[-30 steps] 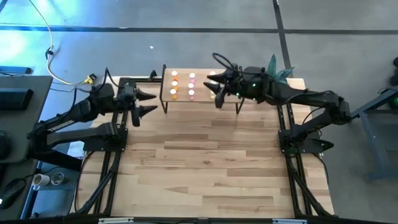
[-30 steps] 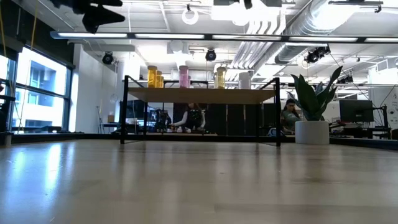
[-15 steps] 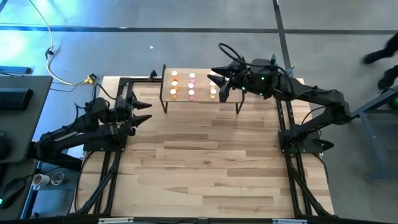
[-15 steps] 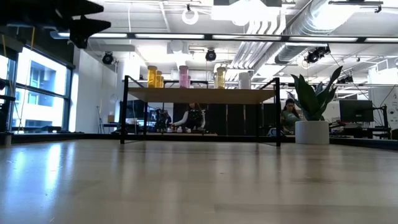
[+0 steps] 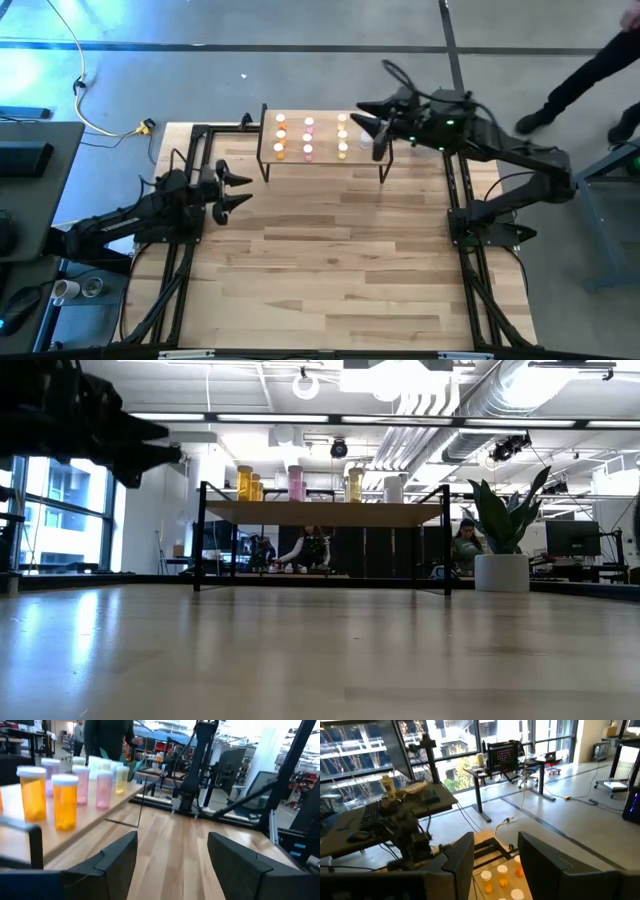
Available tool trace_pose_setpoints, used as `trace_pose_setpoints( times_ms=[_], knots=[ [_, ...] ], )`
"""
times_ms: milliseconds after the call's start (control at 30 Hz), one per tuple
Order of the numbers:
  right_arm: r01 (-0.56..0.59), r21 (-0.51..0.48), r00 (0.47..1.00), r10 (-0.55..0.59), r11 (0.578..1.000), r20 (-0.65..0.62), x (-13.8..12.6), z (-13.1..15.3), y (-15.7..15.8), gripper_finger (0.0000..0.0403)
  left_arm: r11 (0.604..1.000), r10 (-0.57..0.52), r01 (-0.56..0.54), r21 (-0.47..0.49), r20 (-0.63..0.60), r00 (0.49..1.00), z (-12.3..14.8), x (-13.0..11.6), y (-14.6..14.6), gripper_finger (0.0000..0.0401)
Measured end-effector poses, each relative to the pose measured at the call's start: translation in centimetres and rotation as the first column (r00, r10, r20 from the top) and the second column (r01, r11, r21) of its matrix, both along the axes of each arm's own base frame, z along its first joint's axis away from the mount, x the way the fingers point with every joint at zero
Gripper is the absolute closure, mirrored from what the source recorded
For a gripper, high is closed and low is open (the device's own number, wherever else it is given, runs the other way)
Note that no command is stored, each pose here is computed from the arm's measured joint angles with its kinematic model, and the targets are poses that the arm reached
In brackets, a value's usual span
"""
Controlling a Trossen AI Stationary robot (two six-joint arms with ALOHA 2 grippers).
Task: Pick and place medicine bottles onto shelf by color
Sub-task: Return to Home Position
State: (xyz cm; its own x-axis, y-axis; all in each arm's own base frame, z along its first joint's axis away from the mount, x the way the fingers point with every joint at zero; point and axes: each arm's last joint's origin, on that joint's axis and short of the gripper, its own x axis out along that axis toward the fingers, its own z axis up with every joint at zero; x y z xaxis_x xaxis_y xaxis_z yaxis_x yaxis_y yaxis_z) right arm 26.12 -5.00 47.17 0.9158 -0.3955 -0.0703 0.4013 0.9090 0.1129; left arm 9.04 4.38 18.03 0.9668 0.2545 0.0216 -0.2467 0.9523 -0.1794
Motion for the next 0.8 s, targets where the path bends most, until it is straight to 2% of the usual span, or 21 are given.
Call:
trace_pose_setpoints(
  times_ms=[100, 233, 433, 600, 800],
  knots=[
    [0.001, -0.015, 1.0, -0.001, 1.0, 0.008, -1.9, 0.9, 0.3, 0.0258, 1.0, 0.0, 0.0, -0.008, -0.018, 1.0, -1.3, 0.2, 0.1, 0.0176],
    [0.064, -0.038, 0.998, -0.065, 0.997, -0.015, -4.8, 1.6, 0.6, 0.0258, 1.0, -0.001, 0.0, -0.021, -0.043, 0.999, -1.5, 0.2, 0.1, 0.0196],
    [0.085, -0.061, 0.987, -0.092, 0.995, -0.132, -8.6, 1.4, 1.1, 0.0258, 0.999, 0.002, -0.004, -0.037, -0.055, 0.998, -1.6, 0.2, 0.1, 0.0227],
    [0.089, -0.01, 0.951, -0.088, 0.996, -0.297, -10.1, -0.4, 1.4, 0.0258, 0.997, 0.006, -0.01, -0.077, -0.045, 0.999, -1.6, 0.2, 0.2, 0.025],
    [0.087, -0.002, 0.943, -0.083, 0.996, -0.323, -10.2, -5.7, 1.4, 0.0258, 0.997, 0.022, -0.026, -0.078, -0.046, 0.999, -1.6, 0.2, 0.2, 0.031]
  ],
)
